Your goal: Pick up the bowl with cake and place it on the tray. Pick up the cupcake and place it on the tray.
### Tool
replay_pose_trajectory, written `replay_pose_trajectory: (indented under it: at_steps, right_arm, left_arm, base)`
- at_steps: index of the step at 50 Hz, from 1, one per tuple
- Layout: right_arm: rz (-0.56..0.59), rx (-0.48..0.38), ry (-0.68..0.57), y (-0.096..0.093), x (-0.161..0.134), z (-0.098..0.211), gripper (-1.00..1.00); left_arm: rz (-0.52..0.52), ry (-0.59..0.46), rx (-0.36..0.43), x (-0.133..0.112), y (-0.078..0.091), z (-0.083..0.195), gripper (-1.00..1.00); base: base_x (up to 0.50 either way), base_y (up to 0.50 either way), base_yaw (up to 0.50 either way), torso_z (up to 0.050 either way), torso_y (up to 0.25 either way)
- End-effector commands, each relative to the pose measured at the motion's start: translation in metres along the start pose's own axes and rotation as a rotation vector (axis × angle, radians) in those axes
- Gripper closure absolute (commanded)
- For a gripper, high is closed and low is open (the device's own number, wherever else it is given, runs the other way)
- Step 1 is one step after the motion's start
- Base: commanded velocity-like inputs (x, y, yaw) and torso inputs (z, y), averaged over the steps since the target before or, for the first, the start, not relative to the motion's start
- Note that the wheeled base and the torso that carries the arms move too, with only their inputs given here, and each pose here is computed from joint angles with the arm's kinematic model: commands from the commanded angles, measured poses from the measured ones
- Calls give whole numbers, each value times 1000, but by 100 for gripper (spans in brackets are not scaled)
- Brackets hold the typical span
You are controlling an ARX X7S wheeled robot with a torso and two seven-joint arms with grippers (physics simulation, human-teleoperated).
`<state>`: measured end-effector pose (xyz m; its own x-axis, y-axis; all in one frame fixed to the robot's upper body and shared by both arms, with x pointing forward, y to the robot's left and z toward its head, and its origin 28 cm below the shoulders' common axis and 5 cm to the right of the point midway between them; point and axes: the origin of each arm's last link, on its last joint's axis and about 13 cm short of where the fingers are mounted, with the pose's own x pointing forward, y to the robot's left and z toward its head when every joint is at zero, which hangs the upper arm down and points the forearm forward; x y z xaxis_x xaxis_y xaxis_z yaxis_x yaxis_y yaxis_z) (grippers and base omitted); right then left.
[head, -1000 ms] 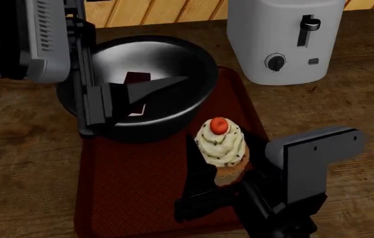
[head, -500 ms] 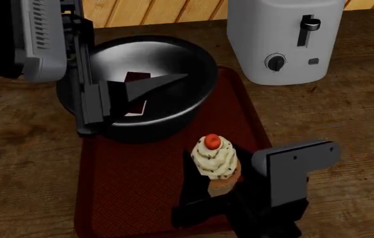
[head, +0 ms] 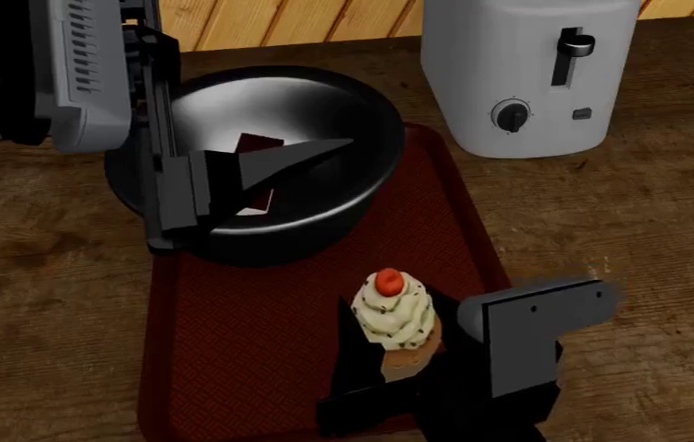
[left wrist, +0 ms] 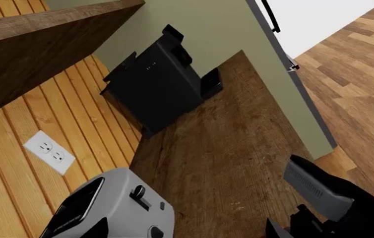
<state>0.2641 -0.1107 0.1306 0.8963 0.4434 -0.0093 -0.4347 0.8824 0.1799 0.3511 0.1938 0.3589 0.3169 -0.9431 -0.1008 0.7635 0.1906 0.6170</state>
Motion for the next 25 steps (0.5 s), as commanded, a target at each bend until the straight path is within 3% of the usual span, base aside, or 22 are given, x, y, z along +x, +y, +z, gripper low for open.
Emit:
replay_pose_trajectory:
  at_steps: [1,14,15,25]
  right_arm:
    - [3,-25,7,-3,1,-6,100]
    - [-2,-32,14,-2,2,-6,100]
    - [-5,-38,16,-2,3,-6,-100]
    - [-1,-39,19,-2,3,-8,-100]
  left_arm:
    - [3,-3,5,0,0,1,-100]
    - [2,-5,-2,1,1,-1,-100]
    - [13,-4,3,0,1,0,-100]
    - [20,-7,6,-2,0,1,-100]
  base:
    - [0,0,0,0,0]
    - [0,0,0,0,0]
    - [0,0,0,0,0]
    - [0,0,0,0,0]
